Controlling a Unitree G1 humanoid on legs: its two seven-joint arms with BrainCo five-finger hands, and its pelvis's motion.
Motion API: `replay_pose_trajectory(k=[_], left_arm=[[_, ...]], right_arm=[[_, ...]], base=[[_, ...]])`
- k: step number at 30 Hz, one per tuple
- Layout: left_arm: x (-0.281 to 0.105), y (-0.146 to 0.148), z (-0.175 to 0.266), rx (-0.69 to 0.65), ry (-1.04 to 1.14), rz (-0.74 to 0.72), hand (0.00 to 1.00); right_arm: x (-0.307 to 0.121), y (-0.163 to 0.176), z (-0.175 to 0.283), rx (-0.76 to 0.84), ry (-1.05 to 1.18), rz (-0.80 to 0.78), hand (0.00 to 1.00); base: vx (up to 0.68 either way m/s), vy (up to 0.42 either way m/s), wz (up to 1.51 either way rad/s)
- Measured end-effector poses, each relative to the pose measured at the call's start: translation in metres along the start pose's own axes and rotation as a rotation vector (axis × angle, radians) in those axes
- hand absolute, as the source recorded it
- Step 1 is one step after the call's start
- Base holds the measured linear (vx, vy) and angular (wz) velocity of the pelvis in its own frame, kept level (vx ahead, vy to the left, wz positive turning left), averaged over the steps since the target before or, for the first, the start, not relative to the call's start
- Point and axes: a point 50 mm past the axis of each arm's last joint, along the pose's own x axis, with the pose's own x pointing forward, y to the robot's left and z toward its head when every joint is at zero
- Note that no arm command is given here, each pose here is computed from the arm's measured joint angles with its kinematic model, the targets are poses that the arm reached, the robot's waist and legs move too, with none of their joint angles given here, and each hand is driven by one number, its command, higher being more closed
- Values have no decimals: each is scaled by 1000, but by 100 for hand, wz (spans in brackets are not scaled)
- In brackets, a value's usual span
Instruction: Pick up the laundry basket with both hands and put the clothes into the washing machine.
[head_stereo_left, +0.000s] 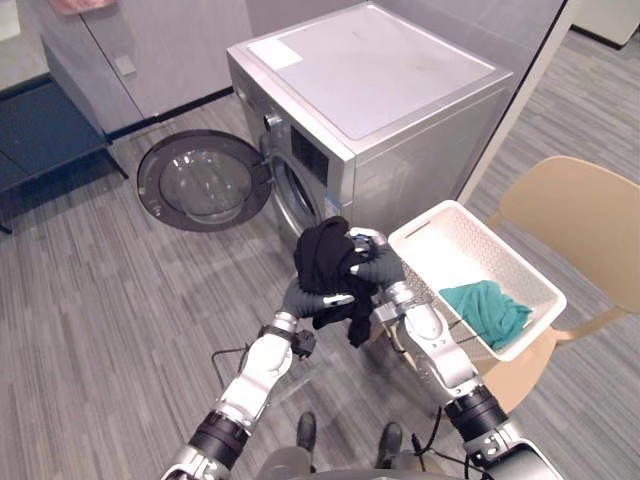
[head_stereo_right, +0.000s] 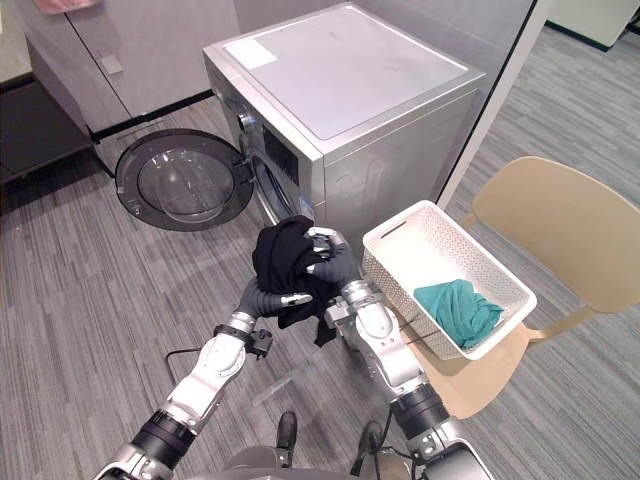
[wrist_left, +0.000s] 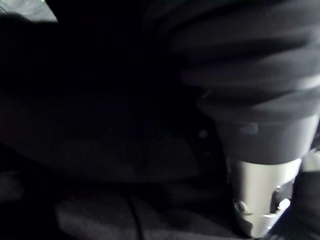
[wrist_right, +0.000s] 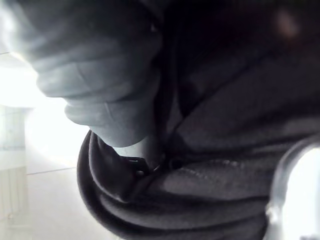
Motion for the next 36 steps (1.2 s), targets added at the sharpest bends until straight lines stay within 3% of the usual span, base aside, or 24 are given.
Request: replay_pose_trajectory(k=[1, 4, 5, 18, 25, 30, 36], left_arm=[[2, 0, -1, 9, 2, -3, 100], [8, 3, 1, 47, -8, -7, 100], [10, 4, 2, 58, -12, -2, 100], [5, 6, -5, 91, 11, 52, 100], [-33, 33, -45, 3, 203, 237, 100], [-74, 41, -80, -24, 389, 321, 100], [-99, 29, -111, -151, 570, 349, 100]], right_arm=[[0, 1, 0, 22, 1, 4, 100], [4, 8, 2, 35, 0, 47, 100], [6, 9, 3, 34, -4, 54, 0], [-7, 3, 3, -45, 3, 70, 0], [-58, -33, 18, -495, -58, -157, 0], [-90, -55, -15, -680, 142, -237, 0], [-136, -77, -95, -643, 580, -239, 0]], base=[[0, 0, 0], [0, 0, 0], [0, 0, 0], [0, 0, 0], [10, 26, -5], [-27, 38, -2], [-63, 28, 56]])
